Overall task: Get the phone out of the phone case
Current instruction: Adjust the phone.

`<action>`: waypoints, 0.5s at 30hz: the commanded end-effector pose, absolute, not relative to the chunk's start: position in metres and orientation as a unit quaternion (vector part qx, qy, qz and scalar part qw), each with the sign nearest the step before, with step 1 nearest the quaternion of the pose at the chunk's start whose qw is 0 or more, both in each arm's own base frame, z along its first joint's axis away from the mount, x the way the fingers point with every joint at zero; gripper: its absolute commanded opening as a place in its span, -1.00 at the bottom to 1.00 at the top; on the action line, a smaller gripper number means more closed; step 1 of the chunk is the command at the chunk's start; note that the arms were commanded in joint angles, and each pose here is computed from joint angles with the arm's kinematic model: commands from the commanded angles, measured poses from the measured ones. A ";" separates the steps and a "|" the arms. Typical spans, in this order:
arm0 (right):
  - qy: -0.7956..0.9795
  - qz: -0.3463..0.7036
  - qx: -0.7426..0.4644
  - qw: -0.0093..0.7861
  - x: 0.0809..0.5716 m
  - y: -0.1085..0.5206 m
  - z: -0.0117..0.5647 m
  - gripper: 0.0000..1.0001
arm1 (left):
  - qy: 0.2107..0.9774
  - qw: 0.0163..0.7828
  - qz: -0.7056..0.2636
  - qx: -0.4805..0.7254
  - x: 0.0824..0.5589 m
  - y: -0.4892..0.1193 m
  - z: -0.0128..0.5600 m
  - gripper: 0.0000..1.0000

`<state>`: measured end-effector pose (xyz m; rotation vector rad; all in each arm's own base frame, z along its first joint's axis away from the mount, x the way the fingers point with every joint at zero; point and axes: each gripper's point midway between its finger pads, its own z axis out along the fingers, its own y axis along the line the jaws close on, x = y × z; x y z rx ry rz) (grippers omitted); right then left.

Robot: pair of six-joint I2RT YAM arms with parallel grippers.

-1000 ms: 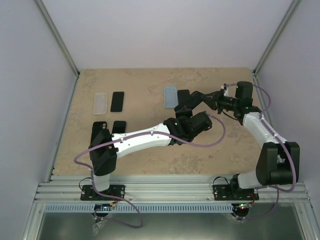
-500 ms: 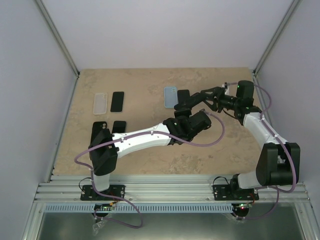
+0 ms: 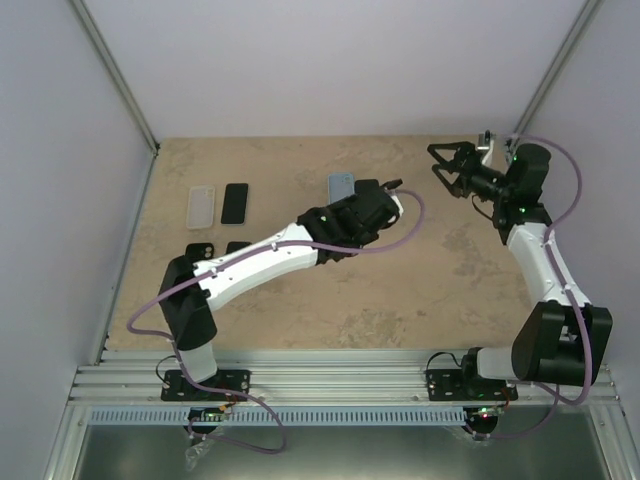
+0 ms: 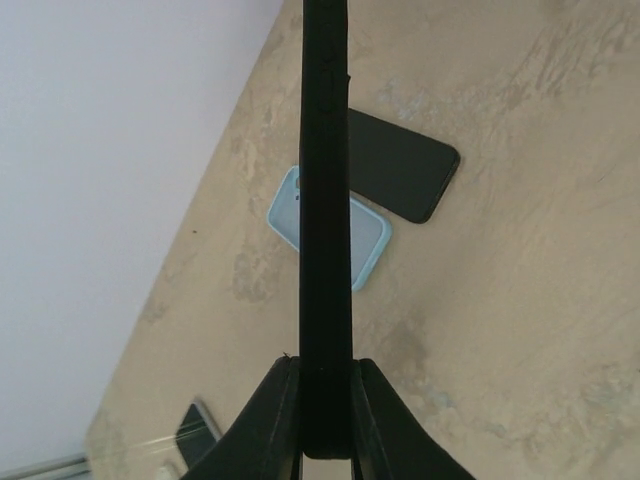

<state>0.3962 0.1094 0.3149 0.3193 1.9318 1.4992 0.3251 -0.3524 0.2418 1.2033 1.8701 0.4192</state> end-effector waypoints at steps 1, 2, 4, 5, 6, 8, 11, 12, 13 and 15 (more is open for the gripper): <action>0.719 0.573 0.048 0.390 0.393 0.110 0.355 0.90 | 0.772 0.478 0.064 0.414 0.325 -0.348 0.302 -1.00; 0.717 0.573 0.040 0.395 0.392 0.111 0.359 0.91 | 0.774 0.483 0.051 0.407 0.326 -0.346 0.308 -1.00; 0.714 0.563 0.025 0.416 0.392 0.109 0.367 0.92 | 0.777 0.491 0.027 0.394 0.327 -0.343 0.320 -1.00; 0.713 0.557 0.020 0.425 0.393 0.109 0.370 0.93 | 0.779 0.492 0.012 0.388 0.328 -0.341 0.324 -1.00; 0.713 0.550 0.013 0.435 0.393 0.108 0.374 0.93 | 0.783 0.492 0.001 0.379 0.330 -0.337 0.328 -1.00; 0.713 0.538 0.001 0.450 0.394 0.106 0.378 0.94 | 0.791 0.496 -0.030 0.358 0.333 -0.330 0.340 -1.00; 0.710 0.528 -0.012 0.466 0.394 0.106 0.383 0.95 | 0.799 0.500 -0.096 0.320 0.339 -0.318 0.359 -1.00; 0.705 0.528 -0.018 0.474 0.394 0.106 0.387 0.95 | 0.799 0.505 -0.122 0.303 0.342 -0.312 0.369 -1.00; 0.699 0.530 -0.026 0.480 0.393 0.107 0.389 0.95 | 0.798 0.508 -0.153 0.287 0.344 -0.306 0.379 -1.00; 0.690 0.536 -0.035 0.484 0.390 0.109 0.394 0.95 | 0.789 0.517 -0.215 0.254 0.346 -0.295 0.399 -1.00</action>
